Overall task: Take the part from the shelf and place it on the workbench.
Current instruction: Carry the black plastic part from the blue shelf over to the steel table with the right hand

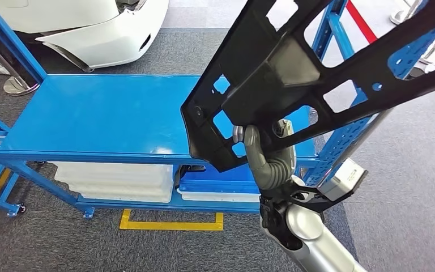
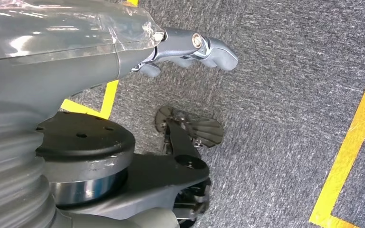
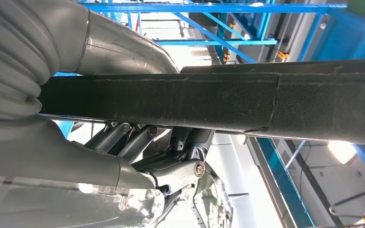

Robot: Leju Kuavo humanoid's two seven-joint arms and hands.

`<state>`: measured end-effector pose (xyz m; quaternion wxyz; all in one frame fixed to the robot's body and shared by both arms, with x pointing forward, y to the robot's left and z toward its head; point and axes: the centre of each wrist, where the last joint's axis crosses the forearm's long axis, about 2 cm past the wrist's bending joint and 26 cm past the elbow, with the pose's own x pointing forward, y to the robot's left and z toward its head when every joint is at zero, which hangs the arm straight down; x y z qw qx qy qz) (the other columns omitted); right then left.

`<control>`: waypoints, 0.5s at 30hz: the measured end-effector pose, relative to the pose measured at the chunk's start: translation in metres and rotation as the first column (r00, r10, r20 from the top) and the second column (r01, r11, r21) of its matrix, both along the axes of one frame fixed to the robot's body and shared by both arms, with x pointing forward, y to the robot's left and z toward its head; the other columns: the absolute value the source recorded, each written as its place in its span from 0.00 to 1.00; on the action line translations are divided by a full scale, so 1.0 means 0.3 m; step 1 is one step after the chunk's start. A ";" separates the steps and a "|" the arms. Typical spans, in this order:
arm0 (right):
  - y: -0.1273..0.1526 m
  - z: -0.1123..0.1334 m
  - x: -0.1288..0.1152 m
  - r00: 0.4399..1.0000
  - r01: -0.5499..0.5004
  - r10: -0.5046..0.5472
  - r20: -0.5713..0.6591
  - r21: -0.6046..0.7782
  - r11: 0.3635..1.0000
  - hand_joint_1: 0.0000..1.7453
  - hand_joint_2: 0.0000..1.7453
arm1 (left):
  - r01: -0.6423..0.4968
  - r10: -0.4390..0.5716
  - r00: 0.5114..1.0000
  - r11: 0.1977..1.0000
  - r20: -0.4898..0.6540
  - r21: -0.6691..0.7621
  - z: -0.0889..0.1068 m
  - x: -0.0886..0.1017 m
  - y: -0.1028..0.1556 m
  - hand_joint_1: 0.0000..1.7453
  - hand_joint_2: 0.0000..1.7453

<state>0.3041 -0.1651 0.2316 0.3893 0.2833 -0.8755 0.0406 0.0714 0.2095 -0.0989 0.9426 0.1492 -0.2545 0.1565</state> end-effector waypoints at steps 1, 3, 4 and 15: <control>0.000 -0.002 -0.001 1.000 0.001 -0.001 -0.002 0.000 1.000 1.00 1.00 | 0.000 0.000 1.000 1.000 0.001 -0.002 0.000 0.000 0.000 0.00 1.00; -0.001 -0.010 -0.006 1.000 0.002 -0.002 -0.010 0.001 1.000 1.00 1.00 | 0.001 -0.001 1.000 1.000 0.002 -0.006 0.000 -0.001 0.000 0.00 1.00; -0.002 -0.015 -0.008 1.000 0.002 -0.002 -0.014 0.001 1.000 1.00 1.00 | 0.001 -0.001 1.000 1.000 0.002 -0.007 0.000 -0.001 -0.001 0.00 1.00; -0.009 -0.018 -0.008 1.000 0.012 -0.012 -0.018 0.000 1.000 1.00 1.00 | 0.000 0.000 1.000 1.000 0.004 -0.009 0.000 0.001 -0.001 0.00 1.00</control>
